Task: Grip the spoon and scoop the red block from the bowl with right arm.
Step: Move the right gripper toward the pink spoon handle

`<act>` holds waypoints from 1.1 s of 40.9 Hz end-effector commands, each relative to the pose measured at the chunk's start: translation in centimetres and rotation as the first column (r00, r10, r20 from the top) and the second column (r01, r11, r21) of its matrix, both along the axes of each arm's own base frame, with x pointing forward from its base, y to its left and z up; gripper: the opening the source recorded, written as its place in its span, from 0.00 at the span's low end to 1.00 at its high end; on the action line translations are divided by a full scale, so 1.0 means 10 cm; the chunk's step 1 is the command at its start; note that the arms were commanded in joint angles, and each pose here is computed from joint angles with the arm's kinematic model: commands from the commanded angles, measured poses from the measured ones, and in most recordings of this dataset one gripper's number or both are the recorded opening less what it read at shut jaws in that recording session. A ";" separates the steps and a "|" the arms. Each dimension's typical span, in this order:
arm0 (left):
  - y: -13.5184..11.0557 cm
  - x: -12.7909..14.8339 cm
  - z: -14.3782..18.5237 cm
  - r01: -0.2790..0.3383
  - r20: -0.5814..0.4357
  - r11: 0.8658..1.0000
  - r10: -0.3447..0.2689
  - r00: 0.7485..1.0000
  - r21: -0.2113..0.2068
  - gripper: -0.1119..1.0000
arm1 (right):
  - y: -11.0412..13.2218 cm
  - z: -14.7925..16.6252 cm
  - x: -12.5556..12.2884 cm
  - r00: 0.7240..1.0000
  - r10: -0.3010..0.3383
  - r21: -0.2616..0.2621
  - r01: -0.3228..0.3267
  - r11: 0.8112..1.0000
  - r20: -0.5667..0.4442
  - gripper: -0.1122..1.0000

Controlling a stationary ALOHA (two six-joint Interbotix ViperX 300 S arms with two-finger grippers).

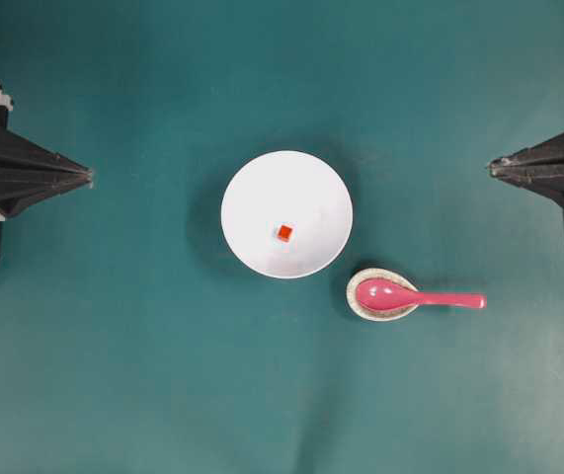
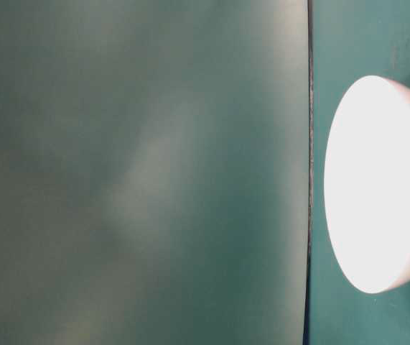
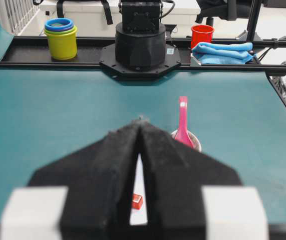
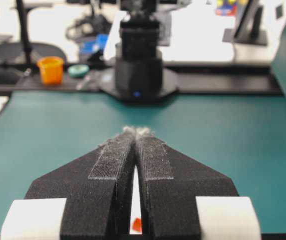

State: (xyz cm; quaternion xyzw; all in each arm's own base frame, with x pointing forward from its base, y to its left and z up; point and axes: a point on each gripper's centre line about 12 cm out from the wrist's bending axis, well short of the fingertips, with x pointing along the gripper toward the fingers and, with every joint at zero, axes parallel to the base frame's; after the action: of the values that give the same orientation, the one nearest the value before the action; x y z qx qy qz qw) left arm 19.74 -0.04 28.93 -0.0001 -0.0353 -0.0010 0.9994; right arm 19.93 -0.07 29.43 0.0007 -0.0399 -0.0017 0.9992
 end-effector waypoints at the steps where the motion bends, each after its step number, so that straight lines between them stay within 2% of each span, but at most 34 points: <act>1: -0.01 0.03 0.13 0.002 0.025 0.999 -0.003 1.000 0.044 0.10 | 0.02 0.09 0.02 1.000 0.011 0.000 -0.011 1.000 0.025 0.10; 4: -0.01 0.03 0.16 0.000 0.032 0.999 -0.002 0.999 0.053 0.10 | 0.03 0.10 0.02 1.000 0.014 0.008 -0.015 1.000 0.009 0.10; 21: -0.01 0.03 0.16 0.002 0.023 0.999 -0.003 1.000 0.039 0.10 | 0.14 0.06 0.05 0.998 0.067 0.018 -0.067 0.998 -0.015 0.10; 27: 0.00 0.03 0.16 0.002 0.015 0.999 -0.002 1.000 0.036 0.10 | 0.14 0.03 0.07 0.997 0.068 0.047 -0.067 0.997 -0.026 0.11; 30: 0.00 0.03 0.15 0.002 0.012 0.999 -0.002 1.000 0.038 0.10 | 0.14 0.02 0.07 0.997 0.068 0.066 -0.065 0.996 -0.032 0.20; 35: 0.00 0.03 0.15 0.002 0.012 0.999 -0.002 1.000 0.038 0.10 | 0.14 -0.06 0.09 0.994 0.068 0.090 -0.060 0.994 -0.086 0.49; 37: 0.00 0.03 0.15 0.002 0.012 0.999 -0.002 1.000 0.036 0.10 | 0.15 -0.12 0.10 0.991 0.069 0.096 -0.058 0.994 -0.118 0.55; 39: 0.00 0.03 0.15 0.002 0.011 0.999 -0.002 1.000 0.035 0.10 | 0.16 -0.18 0.12 0.986 0.075 0.107 -0.059 0.992 -0.147 0.57; 45: 0.00 0.03 0.14 0.002 -0.002 1.000 -0.002 1.000 0.030 0.10 | 0.25 -0.41 0.18 0.967 0.109 0.152 -0.075 0.986 -0.230 0.54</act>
State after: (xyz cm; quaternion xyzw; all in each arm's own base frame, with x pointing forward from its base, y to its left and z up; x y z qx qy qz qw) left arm 19.86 -0.10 29.25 0.0150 -0.0238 -0.0032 0.9996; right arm 21.35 1.93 25.95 0.0621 0.0667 0.0354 0.9952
